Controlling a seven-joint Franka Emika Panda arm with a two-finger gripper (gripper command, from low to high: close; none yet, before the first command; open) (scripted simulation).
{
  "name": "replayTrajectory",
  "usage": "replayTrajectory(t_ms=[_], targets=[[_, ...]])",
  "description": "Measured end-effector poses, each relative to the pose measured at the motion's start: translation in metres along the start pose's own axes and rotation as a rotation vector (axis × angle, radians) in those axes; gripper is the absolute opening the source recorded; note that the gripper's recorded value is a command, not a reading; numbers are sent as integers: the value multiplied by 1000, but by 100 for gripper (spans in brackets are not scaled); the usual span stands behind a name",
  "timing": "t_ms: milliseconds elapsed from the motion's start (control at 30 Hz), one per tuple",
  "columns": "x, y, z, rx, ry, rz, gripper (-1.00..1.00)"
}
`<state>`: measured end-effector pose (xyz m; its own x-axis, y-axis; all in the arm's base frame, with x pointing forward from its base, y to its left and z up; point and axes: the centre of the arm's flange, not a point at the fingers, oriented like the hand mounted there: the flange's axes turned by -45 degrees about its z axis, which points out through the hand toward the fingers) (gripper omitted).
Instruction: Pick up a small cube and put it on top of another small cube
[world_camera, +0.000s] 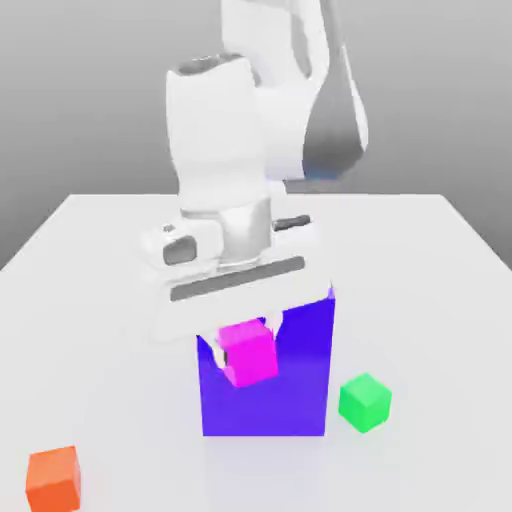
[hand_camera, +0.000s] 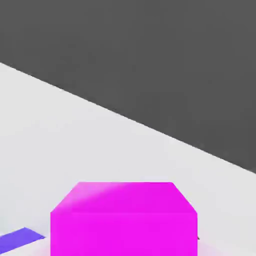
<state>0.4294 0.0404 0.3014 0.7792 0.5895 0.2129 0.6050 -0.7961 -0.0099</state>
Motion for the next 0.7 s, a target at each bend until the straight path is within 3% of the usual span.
replayTrajectory(t_ms=[233,433,467,700], targets=[[-8,-132,54,53,-188,-550,-100],[-25,-141,109,56,-211,-595,-100],[-28,-141,117,55,-212,-596,100],[-28,-142,118,56,-211,-598,100]])
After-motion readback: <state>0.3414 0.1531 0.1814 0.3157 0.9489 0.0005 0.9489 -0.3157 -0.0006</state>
